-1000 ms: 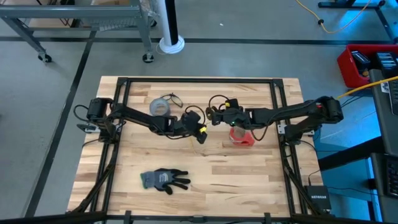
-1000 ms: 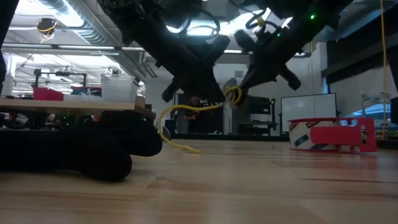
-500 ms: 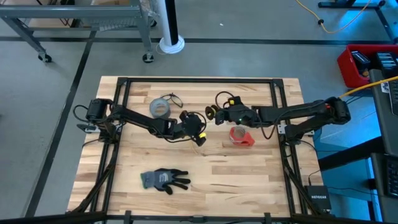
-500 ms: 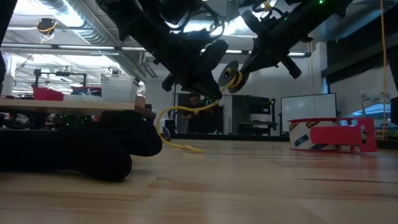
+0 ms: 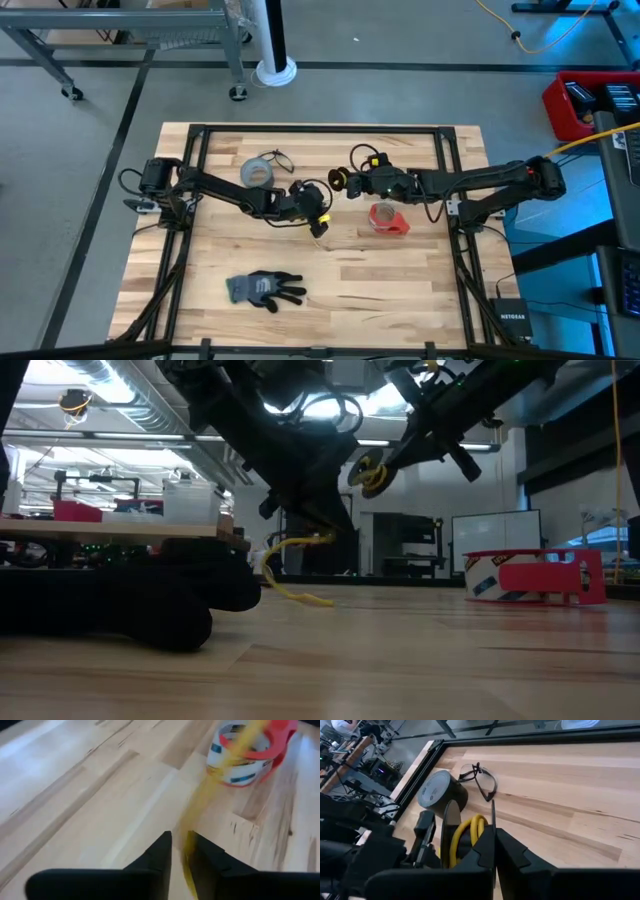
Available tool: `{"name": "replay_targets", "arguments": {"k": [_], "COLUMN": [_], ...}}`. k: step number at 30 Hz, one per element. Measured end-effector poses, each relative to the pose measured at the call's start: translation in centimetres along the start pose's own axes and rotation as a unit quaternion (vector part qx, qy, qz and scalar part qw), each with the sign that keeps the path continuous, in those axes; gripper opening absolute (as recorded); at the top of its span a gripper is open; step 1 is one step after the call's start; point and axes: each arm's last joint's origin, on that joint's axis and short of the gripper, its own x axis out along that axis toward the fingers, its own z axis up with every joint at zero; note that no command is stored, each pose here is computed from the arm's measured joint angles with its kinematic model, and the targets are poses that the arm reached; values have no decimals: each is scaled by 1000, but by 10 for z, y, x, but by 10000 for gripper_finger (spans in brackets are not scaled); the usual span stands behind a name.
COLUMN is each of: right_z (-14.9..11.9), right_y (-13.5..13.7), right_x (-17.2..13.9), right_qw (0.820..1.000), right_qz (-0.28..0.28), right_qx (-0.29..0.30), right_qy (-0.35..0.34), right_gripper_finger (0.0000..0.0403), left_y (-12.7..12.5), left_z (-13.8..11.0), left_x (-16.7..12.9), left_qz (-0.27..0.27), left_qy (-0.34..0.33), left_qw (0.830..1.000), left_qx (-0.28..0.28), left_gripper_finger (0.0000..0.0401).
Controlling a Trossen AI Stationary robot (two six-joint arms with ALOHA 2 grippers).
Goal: Coil cords
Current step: Coil the yellow wire onto the spool
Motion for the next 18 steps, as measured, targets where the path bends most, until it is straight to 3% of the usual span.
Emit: {"name": "replay_targets", "arguments": {"k": [6,18], "right_z": [3,5], "right_y": [1,-5], "right_x": [-5,-14], "right_qw": [1000,1000], "right_qz": [7,-12], "right_qx": [-1,-20], "right_qy": [-4,10], "right_gripper_finger": [5,5], "left_y": [0,3], "left_z": [0,-11], "left_x": [0,-1], "left_qz": [0,24], "left_qy": [0,52], "left_qw": [1000,998], "left_qx": [0,9], "left_gripper_finger": [89,76]}}
